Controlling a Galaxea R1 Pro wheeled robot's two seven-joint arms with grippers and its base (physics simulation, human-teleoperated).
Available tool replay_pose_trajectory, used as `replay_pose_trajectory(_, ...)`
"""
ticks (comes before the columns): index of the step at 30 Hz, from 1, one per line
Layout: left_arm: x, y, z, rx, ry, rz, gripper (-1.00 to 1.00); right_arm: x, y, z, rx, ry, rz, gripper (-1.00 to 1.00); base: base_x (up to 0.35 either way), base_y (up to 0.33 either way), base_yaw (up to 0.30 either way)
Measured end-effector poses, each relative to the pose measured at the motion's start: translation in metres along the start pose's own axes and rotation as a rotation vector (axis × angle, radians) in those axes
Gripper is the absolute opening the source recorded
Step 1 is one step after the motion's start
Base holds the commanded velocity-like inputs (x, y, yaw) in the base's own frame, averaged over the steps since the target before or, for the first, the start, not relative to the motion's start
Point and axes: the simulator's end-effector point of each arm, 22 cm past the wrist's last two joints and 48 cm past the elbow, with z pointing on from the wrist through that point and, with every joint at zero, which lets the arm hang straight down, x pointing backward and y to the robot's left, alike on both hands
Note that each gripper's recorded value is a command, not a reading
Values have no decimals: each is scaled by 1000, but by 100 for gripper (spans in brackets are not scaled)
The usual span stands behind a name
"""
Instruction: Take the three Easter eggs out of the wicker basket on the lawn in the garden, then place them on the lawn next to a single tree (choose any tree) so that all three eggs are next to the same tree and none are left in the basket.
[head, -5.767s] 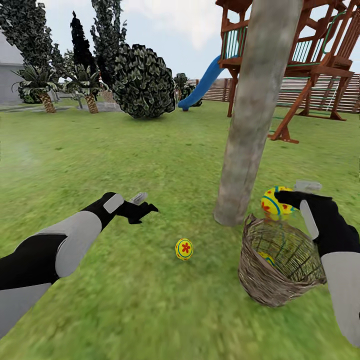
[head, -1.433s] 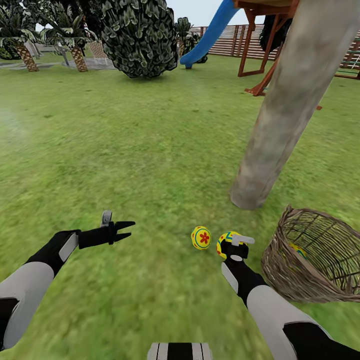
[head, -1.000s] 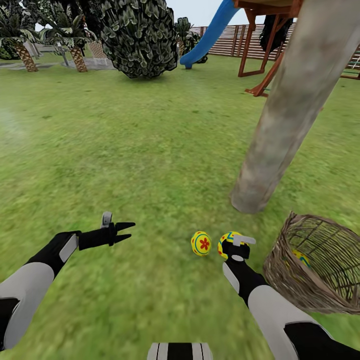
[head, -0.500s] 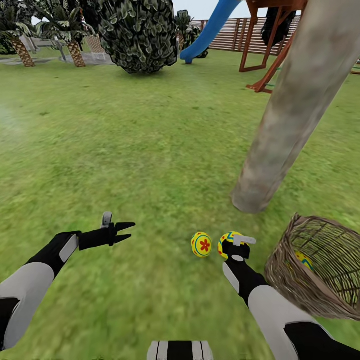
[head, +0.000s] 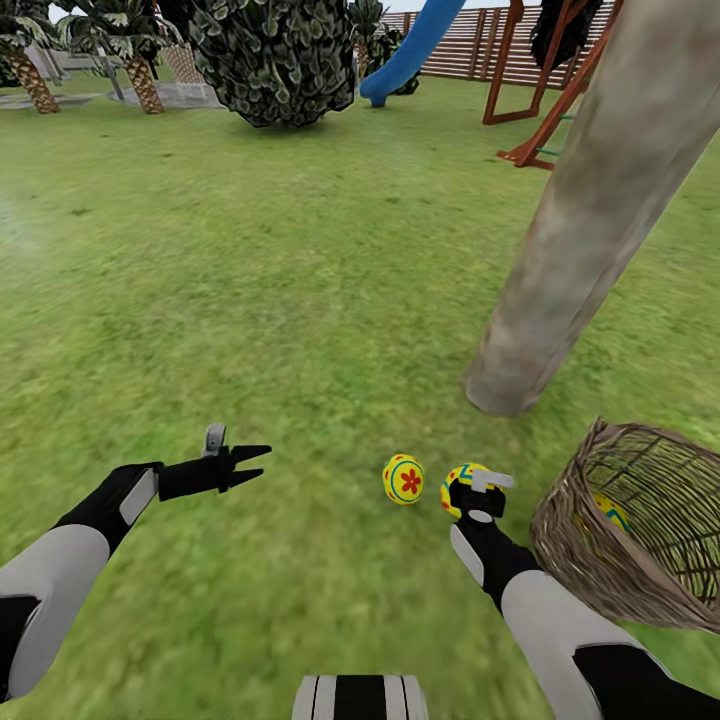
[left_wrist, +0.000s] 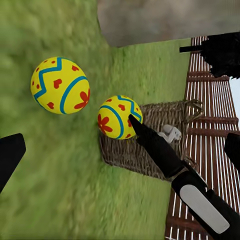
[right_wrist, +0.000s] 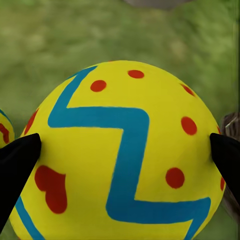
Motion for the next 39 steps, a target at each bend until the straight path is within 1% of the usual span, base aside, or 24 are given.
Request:
replay_pose_trajectory(4,1,1,1,-2,2,-1,100,0,-1,0,2,0,-1,-100,10,0,0)
replay_pose_trajectory(14,2,0,2,0,3,-4,100,0,-1,0,1,-1,-2,-100,108,0,0)
replay_pose_trajectory(21,2,-2,2,8,4,-2,100,0,-2,1,3,0,-1,-100,7,0,0)
replay_pose_trajectory(25,5,6,6,5,10,-5,100,10,-2,5,4,16,-7,-100,0,0,0)
replay_pose_trajectory(39,17,42,16,-21,31,-54,100,47,2,18,6,67,-29,-100,0,0,0)
